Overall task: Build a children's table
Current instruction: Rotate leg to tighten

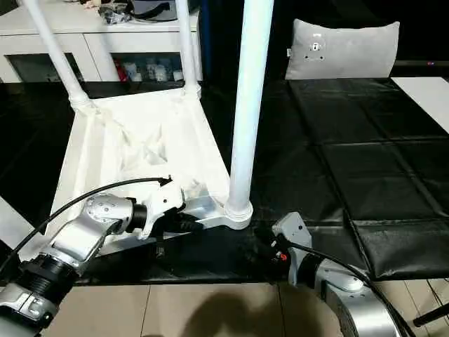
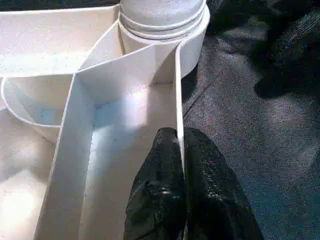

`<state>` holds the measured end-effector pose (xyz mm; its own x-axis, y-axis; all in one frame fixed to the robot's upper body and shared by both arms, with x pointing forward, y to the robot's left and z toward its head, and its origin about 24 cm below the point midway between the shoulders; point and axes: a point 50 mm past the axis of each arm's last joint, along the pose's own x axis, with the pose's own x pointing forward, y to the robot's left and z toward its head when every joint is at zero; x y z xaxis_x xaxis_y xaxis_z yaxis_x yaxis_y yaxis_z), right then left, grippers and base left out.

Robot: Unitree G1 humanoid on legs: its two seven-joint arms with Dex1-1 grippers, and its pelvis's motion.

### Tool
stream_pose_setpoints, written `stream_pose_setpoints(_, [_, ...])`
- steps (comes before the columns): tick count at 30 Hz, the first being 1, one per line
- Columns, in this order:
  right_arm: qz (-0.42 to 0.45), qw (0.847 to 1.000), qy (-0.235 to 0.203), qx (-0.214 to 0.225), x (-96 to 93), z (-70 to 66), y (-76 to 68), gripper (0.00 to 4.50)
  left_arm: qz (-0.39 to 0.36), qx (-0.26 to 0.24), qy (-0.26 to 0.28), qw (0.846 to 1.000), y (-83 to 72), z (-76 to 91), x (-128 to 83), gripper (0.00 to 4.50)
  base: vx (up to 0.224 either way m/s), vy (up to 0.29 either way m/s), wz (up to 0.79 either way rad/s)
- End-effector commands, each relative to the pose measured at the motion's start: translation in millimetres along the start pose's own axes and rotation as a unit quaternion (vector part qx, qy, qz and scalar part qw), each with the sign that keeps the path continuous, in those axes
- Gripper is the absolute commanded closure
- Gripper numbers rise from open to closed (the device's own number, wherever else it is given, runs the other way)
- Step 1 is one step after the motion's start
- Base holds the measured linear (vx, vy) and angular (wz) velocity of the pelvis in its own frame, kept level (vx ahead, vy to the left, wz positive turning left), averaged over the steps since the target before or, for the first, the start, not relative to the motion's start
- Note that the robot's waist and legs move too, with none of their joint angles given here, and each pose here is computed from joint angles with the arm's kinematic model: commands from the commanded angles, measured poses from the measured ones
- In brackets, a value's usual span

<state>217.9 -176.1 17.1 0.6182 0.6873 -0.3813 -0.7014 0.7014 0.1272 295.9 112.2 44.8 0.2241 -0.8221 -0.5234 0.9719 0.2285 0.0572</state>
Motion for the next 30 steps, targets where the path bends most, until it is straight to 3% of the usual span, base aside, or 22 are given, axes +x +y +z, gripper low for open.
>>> stream_pose_setpoints(1, [0.002,1.0,-0.005,-0.011,-0.2,3.7,-0.8,0.78,-0.009,0.005,0.006,1.0,0.0,-1.1,-0.7,4.5,0.0,0.0,0.0])
stream_pose_setpoints(30, [0.002,1.0,-0.005,-0.011,-0.2,3.7,-0.8,0.78,-0.009,0.005,0.006,1.0,0.0,-1.1,-0.7,4.5,0.0,0.0,0.0])
